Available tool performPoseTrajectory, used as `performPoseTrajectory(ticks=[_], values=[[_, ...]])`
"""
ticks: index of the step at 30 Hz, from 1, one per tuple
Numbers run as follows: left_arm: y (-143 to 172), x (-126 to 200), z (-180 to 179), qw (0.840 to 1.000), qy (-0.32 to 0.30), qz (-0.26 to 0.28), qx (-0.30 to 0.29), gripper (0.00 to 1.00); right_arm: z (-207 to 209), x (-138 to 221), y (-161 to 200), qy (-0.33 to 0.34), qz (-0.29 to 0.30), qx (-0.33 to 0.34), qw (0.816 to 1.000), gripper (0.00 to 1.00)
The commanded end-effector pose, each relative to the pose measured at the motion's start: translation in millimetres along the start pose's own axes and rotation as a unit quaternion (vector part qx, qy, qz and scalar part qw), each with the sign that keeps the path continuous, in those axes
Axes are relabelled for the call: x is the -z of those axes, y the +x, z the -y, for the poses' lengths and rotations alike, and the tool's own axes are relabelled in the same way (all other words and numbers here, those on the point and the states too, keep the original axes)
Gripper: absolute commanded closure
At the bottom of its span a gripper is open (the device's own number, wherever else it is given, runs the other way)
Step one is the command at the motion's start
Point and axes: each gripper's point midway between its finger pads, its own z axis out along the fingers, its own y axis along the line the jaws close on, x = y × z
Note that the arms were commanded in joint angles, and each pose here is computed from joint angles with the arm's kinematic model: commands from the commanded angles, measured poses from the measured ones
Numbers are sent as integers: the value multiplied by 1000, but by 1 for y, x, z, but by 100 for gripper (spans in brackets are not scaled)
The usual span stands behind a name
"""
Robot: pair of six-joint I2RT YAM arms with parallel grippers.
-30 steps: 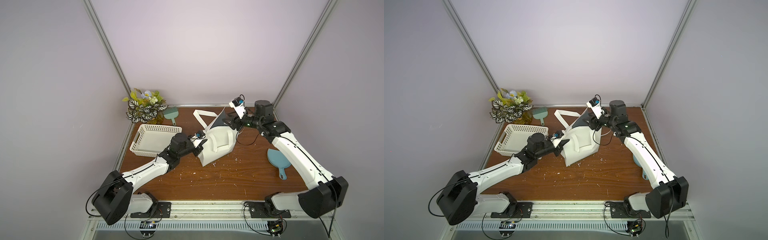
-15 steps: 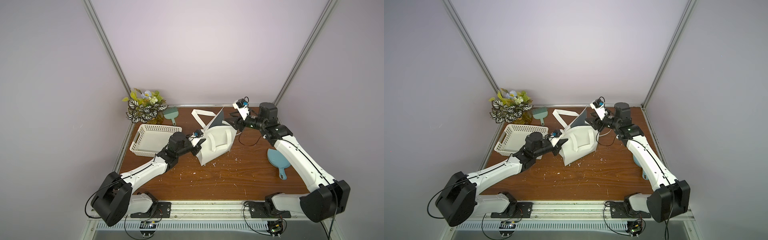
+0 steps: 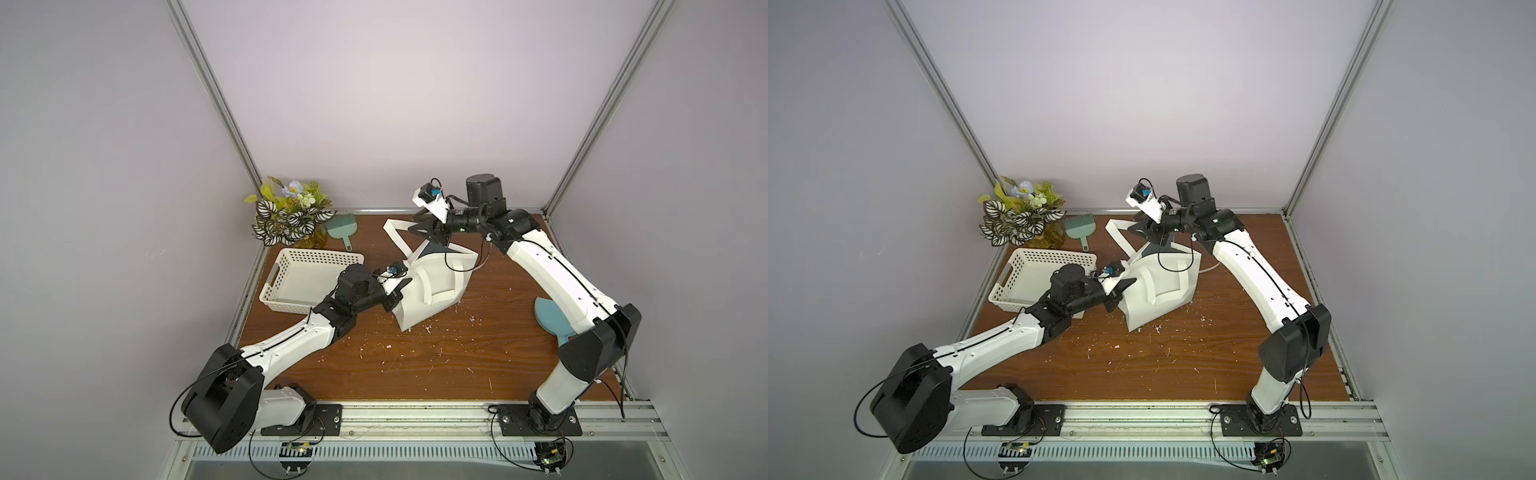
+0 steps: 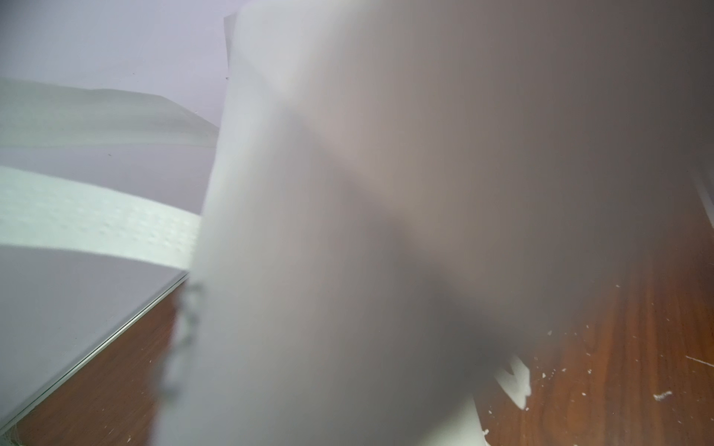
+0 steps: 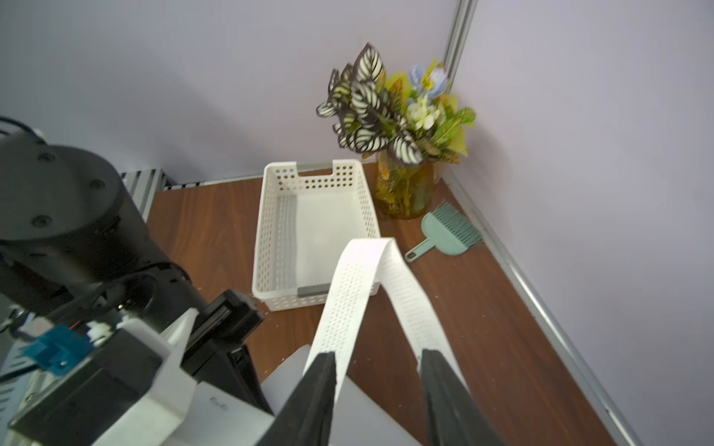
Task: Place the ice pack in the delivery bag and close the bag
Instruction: Seal the delivery bag at the center of the board.
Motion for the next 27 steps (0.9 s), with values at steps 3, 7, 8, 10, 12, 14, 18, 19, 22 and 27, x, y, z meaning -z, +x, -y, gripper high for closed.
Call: performPoseTrajectory(ticks=[3,7,8,10,12,14,18,19,22,27], values=[[-21,9,-12,999,-26,31,-31,100,-22,13,18,-24,-32,22,999,58],[-21,9,-14,999,-31,31,-29,100,-34,16,36,-36,-53,19,998,58],[-21,9,-15,999,-32,31,-30,100,-36,16,39,-37,-57,18,998,58],[-22,9,-15,999,-32,33,-28,100,-41,15,46,-43,-64,19,997,57],[-24,10,-14,998,-28,39,-27,100,-44,14,50,-47,-69,24,996,53],[-25,9,-12,999,-21,41,-28,100,-47,12,52,-47,-74,32,996,51],[-26,9,-8,999,-10,44,-26,100,-51,2,55,-54,-83,52,994,48],[-25,9,-7,999,-6,43,-26,100,-52,-2,55,-53,-88,59,993,47],[-24,9,-5,999,-2,42,-26,100,-55,-10,55,-59,-93,76,991,45],[-21,8,-4,999,1,37,-36,100,-57,-15,51,-71,-87,93,989,44]])
